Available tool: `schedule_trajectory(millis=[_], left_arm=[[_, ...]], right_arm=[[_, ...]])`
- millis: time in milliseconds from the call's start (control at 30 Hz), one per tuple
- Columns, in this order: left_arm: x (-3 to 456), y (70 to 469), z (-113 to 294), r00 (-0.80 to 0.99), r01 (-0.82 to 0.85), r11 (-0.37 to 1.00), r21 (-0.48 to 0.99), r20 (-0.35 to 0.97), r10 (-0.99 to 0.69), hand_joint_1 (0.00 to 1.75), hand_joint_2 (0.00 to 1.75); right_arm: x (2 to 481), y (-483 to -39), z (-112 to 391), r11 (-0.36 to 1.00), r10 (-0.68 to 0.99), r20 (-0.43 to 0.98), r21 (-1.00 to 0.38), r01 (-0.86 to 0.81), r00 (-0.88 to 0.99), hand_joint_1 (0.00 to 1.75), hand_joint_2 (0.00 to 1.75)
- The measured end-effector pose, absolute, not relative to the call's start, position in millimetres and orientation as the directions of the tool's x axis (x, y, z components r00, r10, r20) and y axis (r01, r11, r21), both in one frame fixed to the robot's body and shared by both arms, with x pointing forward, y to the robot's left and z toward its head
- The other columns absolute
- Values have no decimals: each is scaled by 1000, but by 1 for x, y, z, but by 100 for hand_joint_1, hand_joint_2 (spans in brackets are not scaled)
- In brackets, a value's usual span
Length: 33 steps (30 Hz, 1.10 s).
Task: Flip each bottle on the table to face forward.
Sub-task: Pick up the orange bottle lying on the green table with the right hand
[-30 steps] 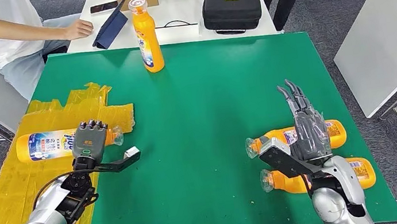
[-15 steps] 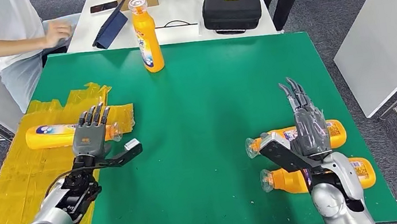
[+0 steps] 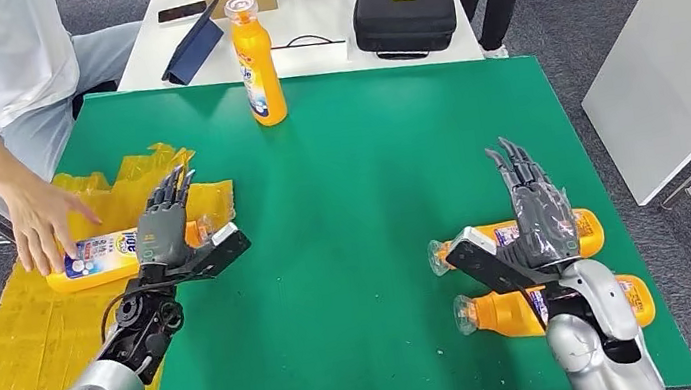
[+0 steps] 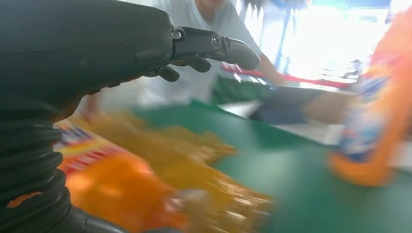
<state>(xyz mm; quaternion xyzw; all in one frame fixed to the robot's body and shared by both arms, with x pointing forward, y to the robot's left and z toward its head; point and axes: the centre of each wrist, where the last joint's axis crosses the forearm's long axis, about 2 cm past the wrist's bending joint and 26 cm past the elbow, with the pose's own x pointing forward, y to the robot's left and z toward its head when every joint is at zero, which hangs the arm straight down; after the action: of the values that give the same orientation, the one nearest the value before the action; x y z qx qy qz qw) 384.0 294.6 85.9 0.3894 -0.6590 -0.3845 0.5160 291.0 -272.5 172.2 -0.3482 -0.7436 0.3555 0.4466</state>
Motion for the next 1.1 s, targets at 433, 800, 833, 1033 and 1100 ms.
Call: schedule_trajectory(millis=[433,800,833,1033,1100], left_arm=[[384,237,122,-469,54,871,488,783,-409,0,175],[383,222,123,-482,79,891,448,799,-359,0,175],[383,222,123,-481,80,892,445,801,-357,0,175],[383,220,123,-476,87,894,439,807,-350,0,175],[383,220,122,-474,87,895,438,808,-349,0,175]], right_arm=[[326,-448,196,99,939,161,-973,-208,-305,0,175],[334,-503,209,34,969,103,-955,-295,-224,0,175],[335,-505,207,33,970,103,-953,-302,-218,0,175],[340,-510,201,34,974,106,-941,-336,-198,0,175],[343,-511,200,33,975,104,-940,-339,-195,0,175]])
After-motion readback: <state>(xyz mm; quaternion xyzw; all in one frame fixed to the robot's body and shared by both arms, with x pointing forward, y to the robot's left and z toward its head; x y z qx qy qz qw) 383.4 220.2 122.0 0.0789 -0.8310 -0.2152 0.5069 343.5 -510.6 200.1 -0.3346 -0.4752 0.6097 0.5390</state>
